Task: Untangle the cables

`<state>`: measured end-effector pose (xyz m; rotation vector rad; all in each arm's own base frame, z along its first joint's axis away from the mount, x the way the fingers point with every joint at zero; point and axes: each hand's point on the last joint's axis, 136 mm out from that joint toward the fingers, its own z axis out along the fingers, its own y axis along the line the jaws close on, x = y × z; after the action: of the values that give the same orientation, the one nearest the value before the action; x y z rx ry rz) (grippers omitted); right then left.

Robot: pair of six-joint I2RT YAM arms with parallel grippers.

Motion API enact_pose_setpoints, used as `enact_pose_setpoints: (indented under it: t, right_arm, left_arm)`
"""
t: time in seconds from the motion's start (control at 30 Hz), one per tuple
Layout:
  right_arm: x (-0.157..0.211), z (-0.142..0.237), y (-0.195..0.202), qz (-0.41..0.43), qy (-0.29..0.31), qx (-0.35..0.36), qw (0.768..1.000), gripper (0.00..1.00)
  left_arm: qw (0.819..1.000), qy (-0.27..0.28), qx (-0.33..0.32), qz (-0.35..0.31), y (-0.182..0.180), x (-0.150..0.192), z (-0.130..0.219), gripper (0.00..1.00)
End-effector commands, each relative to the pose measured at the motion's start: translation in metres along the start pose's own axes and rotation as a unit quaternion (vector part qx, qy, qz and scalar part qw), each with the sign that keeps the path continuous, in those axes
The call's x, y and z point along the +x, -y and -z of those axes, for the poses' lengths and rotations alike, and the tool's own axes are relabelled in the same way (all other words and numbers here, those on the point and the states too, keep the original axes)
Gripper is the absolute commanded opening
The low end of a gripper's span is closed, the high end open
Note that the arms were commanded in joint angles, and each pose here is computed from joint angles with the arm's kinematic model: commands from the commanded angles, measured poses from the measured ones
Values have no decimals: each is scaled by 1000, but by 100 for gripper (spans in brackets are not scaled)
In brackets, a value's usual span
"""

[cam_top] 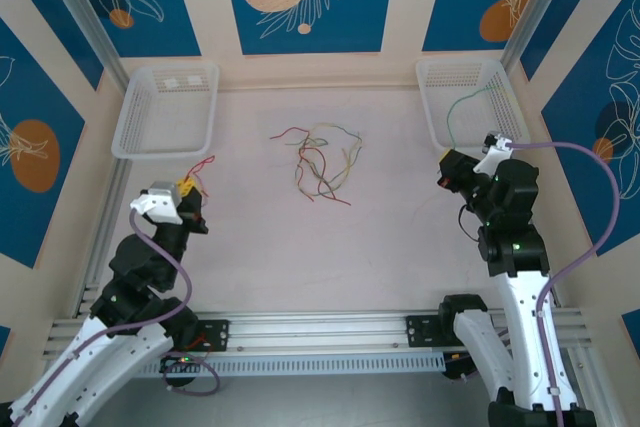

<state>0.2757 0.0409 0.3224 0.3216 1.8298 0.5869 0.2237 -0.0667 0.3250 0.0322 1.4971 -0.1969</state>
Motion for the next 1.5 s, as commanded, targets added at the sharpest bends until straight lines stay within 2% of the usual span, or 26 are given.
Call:
enact_pose_setpoints:
  t: [0.0,0.2,0.4,0.57,0.93,1.2,1.47]
  right_arm:
    - [-13,9,-16,-3,17,-30,999,0]
    - [-11,12,-14,-3,23,-30,999,0]
    - [-8,14,-15,-4,22,-35,999,0]
    - [-3,15,-13,-1,15,-33,999,0]
    - [1,23,-9,12,16,-21,1000,0]
    - [1,33,-7,26,22,-12,999,0]
    - [-5,42,-14,33,26,-18,999,0]
  left_arm:
    - [999,30,10,-18,4,-30,-1,0]
    - [997,23,-41,-64,-7,-47,-28,0]
    - [999,2,-50,-20,-28,-56,-79,0]
    - [998,-10,-63,-25,-50,-77,-125,0]
    - [989,-16,-141,-35,-131,-91,-204,0]
    - [985,-37,-165,-43,-179,-69,-256,0]
    - [986,-85,-140,-26,-194,1,-302,0]
